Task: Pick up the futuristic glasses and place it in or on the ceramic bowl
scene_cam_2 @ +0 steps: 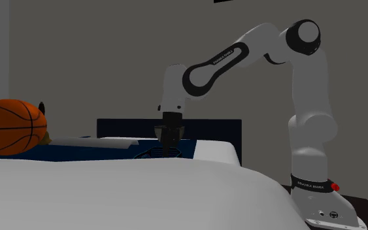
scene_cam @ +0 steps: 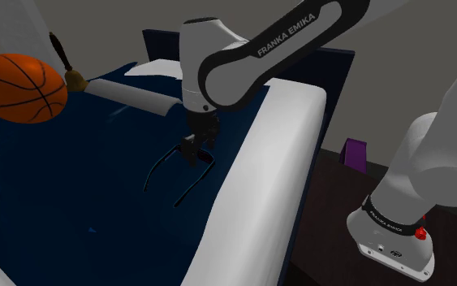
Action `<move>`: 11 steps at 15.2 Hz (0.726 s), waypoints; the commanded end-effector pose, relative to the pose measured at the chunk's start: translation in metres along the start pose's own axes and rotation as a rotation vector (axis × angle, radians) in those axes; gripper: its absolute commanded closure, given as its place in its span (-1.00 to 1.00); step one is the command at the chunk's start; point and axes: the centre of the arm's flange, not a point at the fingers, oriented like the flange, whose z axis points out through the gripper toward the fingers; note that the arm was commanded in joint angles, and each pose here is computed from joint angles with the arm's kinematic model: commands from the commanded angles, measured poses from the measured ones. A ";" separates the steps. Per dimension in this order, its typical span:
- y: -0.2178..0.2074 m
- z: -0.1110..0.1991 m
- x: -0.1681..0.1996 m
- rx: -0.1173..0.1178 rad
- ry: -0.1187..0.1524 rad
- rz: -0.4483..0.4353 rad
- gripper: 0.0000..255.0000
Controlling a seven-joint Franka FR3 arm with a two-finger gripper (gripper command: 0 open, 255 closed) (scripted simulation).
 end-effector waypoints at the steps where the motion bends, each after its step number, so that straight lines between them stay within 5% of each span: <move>1: 0.000 0.000 0.000 0.000 0.000 0.000 -1.00; 4: 0.000 0.000 0.000 0.000 0.000 0.000 -1.00; 5: 0.000 0.000 0.000 0.000 0.000 0.000 1.00; 11: 0.000 0.000 0.000 0.000 0.000 0.000 1.00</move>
